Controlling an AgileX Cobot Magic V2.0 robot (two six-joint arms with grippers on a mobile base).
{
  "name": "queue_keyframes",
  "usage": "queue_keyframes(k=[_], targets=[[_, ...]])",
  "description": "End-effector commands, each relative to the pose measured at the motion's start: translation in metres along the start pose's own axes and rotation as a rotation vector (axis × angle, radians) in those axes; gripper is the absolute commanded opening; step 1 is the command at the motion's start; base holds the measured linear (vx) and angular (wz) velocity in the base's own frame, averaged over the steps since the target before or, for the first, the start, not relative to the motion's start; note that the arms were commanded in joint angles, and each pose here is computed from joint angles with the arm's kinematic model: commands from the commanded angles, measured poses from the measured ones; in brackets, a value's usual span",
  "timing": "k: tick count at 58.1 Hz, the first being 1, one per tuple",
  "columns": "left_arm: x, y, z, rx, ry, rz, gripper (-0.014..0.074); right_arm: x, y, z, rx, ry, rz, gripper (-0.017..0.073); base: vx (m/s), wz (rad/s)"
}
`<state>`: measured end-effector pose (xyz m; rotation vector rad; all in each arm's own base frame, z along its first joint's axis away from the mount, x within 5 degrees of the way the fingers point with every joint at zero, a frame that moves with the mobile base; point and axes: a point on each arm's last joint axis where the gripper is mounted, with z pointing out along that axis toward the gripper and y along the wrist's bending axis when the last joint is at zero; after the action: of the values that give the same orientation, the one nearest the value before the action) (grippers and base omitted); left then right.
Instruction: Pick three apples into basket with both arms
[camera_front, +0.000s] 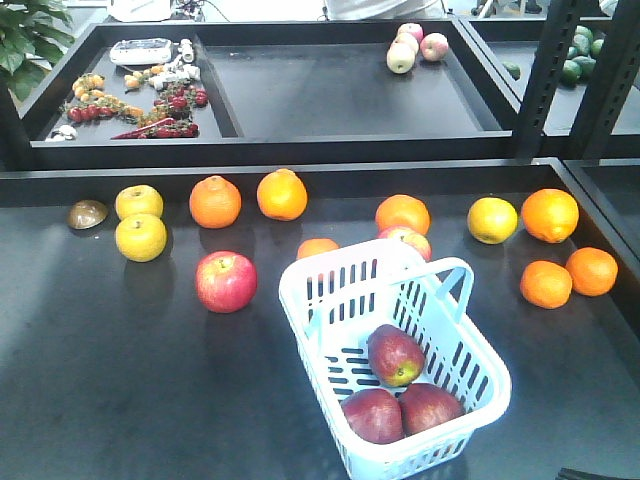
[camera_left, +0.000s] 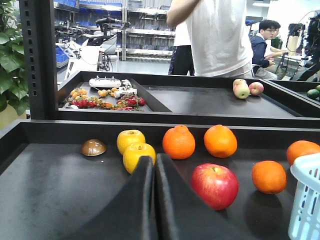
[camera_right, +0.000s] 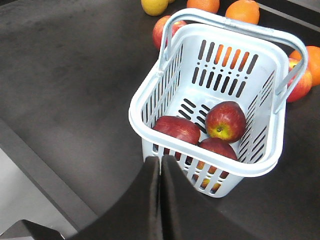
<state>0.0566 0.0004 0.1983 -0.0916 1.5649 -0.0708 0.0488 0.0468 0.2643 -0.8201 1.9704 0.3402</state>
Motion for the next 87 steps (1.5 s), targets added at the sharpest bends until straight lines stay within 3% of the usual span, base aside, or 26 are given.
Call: queue_keyframes(k=[1, 10, 87], targets=[[-0.0144, -0.0005, -0.0026, 0.0, -0.101, -0.022, -0.0006, -0.0105, -0.0028, -0.0031, 0.023, -0.057, 0.005, -0.0009, 0.0, 0.0], [-0.0129, -0.0005, -0.0024, 0.002, -0.084, -0.057, -0.0006, -0.0105, -0.0028, -0.0031, 0.023, -0.057, 0.005, -0.0009, 0.0, 0.0], [-0.0128, -0.0006, -0.0024, 0.001, -0.079, -0.056, -0.0006, -0.0105, -0.0028, -0.0031, 0.023, -0.057, 0.005, -0.0009, 0.0, 0.0]])
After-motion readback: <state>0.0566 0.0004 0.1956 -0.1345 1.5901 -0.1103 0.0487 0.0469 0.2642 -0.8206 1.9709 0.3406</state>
